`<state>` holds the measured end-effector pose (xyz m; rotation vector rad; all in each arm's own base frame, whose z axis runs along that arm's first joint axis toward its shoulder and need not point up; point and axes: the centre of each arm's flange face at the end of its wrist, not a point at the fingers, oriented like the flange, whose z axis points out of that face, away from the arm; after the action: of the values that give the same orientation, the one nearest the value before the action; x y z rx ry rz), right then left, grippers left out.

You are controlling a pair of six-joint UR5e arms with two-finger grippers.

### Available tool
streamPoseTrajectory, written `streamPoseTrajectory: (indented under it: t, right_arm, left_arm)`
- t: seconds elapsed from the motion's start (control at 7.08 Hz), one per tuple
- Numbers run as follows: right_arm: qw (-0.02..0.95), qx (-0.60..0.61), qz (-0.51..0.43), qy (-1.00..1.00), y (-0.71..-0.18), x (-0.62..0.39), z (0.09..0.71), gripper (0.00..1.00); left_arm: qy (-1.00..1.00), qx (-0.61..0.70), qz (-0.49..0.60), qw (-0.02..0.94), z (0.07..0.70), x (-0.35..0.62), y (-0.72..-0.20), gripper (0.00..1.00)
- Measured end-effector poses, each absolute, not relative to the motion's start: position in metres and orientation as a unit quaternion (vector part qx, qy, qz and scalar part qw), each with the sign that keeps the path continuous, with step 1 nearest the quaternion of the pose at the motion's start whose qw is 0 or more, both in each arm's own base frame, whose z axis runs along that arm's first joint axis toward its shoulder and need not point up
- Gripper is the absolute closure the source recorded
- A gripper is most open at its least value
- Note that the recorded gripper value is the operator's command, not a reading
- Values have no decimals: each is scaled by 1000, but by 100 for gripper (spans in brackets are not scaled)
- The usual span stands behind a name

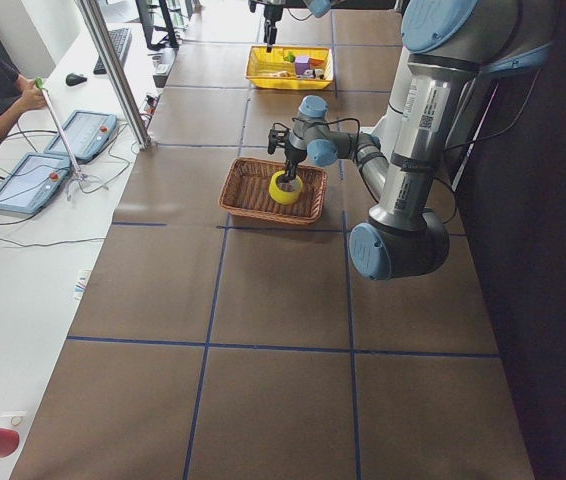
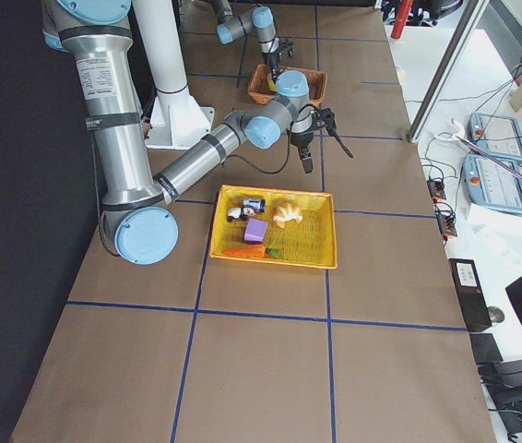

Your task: Move tape to another basket

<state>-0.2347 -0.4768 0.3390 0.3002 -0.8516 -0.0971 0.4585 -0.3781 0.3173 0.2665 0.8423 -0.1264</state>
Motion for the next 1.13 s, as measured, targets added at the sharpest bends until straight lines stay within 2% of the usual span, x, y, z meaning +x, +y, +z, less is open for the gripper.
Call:
streamPoseTrajectory:
  t: [0.14, 0.71, 1.13]
  right_arm:
    - [899, 144, -47, -411, -477, -229, 343, 0]
    - [901, 151, -54, -404, -485, -201, 355, 0]
    - [909, 152, -87, -379, -500, -161, 400, 0]
  left_arm:
    - [404, 131, -60, 904, 320, 459, -380, 1]
    - [379, 140, -62, 913, 324, 447, -397, 0]
    - [364, 112, -20, 924, 308, 379, -441, 0]
